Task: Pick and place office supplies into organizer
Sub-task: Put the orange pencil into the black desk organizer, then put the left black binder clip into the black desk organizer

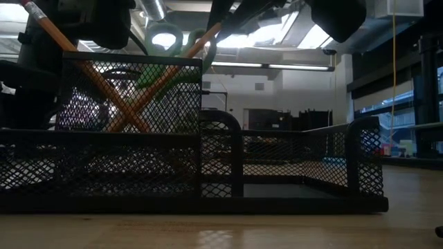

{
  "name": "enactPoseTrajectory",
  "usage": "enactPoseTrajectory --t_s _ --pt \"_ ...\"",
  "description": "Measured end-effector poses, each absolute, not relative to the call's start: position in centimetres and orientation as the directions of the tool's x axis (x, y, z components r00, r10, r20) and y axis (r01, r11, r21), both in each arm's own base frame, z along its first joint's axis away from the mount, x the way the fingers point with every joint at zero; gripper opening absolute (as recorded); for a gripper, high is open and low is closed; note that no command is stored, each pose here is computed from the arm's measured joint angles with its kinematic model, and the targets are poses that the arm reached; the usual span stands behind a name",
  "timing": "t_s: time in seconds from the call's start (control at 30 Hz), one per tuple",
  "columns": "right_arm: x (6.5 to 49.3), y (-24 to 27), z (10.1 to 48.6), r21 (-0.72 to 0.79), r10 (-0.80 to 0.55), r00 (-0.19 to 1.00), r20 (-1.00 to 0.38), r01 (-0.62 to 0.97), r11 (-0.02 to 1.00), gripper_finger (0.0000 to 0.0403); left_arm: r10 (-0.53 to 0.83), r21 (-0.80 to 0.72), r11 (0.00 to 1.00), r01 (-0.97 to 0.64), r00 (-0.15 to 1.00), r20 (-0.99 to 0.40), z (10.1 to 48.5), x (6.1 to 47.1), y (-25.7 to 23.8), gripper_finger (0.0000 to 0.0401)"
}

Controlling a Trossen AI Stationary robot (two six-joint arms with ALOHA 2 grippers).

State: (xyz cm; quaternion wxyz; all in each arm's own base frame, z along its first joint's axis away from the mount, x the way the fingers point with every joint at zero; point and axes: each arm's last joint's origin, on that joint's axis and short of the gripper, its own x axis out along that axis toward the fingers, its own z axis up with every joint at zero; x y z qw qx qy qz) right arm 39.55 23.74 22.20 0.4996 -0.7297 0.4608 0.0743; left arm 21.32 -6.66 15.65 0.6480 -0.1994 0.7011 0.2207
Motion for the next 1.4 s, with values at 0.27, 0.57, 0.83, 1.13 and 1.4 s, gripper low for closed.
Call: enactPoseTrajectory --t_s 0.27,0.57,0.83,1.13,1.4 --pt "39.2 24.3 22.2 -0.662 -0.590 0.574 -0.568 -0.744 -0.087 0.0112 0.006 0.051 0.823 -0.566 -0.080 -0.997 15.7 21.3 -6.7 0.0113" --pt "38.7 25.5 23.6 -0.704 -0.580 0.616 -0.532 -0.703 -0.101 0.0155 0.006 0.050 0.823 -0.566 -0.080 -0.997 15.7 21.3 -6.7 0.0113" --pt "39.0 25.9 27.1 -0.783 -0.548 0.661 -0.513 -0.621 -0.017 0.0156 -0.009 0.041 0.822 -0.568 -0.085 -0.996 15.7 21.3 -6.7 0.0113" --pt "35.6 23.6 34.2 -0.681 -0.361 0.648 -0.671 -0.345 0.646 0.0156 -0.060 -0.015 0.841 -0.541 -0.065 -0.996 16.6 20.6 -8.5 0.0113" --pt "29.8 18.1 36.4 -0.561 -0.410 0.613 -0.675 -0.066 0.825 0.0156 -0.077 -0.177 0.789 -0.588 0.191 -0.979 20.9 19.1 -11.7 0.0113"
